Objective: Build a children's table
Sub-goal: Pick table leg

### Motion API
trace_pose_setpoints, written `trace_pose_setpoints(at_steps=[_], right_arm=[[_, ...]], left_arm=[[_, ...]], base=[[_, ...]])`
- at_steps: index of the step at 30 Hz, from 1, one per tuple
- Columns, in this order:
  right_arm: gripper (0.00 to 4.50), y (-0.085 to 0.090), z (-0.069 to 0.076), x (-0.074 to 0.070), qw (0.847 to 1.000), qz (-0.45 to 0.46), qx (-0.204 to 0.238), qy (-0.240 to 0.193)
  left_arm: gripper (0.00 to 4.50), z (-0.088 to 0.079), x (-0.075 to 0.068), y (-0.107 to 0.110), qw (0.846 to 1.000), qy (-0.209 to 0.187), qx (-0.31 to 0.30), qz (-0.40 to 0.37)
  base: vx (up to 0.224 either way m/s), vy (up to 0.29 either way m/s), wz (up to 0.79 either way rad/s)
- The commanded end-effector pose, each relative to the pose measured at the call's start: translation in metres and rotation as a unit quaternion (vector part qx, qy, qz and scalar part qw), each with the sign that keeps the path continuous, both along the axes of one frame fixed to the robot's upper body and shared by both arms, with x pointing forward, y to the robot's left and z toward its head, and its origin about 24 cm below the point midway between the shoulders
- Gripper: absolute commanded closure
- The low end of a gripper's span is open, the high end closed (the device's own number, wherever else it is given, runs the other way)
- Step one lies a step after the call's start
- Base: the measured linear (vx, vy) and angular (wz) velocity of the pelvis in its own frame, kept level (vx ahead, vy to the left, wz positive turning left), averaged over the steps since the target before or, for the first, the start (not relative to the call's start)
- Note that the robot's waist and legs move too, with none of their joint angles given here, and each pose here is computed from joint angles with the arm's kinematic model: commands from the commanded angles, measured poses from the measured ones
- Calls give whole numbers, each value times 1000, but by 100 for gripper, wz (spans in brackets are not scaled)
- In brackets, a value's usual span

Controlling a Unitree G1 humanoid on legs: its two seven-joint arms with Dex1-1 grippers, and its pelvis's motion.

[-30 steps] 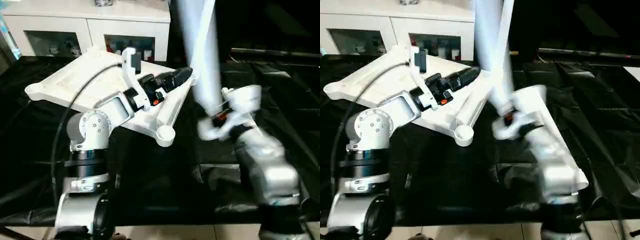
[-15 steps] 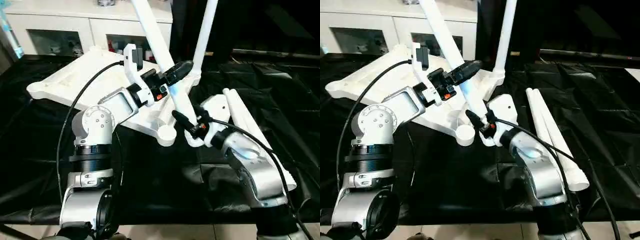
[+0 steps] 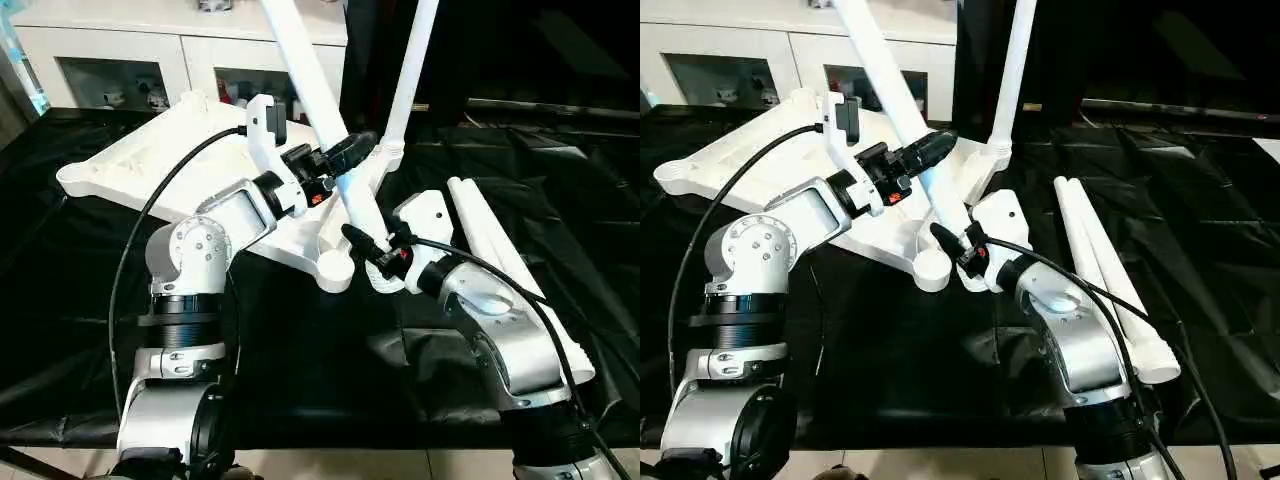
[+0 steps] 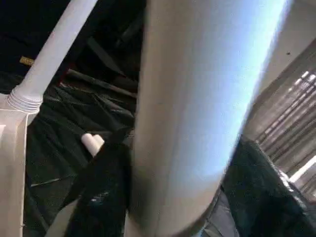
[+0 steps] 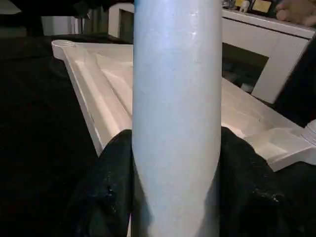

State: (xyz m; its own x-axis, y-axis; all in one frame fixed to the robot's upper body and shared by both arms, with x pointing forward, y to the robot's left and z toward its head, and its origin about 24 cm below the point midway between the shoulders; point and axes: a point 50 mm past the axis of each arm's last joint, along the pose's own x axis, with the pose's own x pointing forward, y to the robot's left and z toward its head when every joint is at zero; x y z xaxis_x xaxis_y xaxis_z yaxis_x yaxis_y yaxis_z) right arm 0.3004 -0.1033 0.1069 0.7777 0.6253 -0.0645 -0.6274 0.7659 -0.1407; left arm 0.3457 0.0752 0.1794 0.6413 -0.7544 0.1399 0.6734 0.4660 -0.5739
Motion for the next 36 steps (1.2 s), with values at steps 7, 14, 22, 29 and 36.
trace_pose_setpoints(at_steps=[7, 14, 22, 29, 36], right_arm=[[262, 0, 2, 4, 1000, -11, -5, 4], [192, 2, 6, 5, 999, 13, 42, 22], [137, -19, 24, 0, 983, 120, 93, 106], [135, -42, 27, -2, 971, 157, 70, 163], [135, -47, 29, -6, 959, 180, 68, 208]], left_arm=[[247, 7, -1, -7, 1000, -21, 3, 1], [259, 10, 1, -3, 999, -36, 22, 9], [268, 15, 4, 1, 996, -54, 65, -13], [269, 19, 2, -1, 993, -68, 83, -41], [269, 21, -6, -6, 988, -89, 91, -82]], base=[[0, 0, 0], [0, 0, 0], [0, 0, 0], [0, 0, 0], [0, 0, 0]])
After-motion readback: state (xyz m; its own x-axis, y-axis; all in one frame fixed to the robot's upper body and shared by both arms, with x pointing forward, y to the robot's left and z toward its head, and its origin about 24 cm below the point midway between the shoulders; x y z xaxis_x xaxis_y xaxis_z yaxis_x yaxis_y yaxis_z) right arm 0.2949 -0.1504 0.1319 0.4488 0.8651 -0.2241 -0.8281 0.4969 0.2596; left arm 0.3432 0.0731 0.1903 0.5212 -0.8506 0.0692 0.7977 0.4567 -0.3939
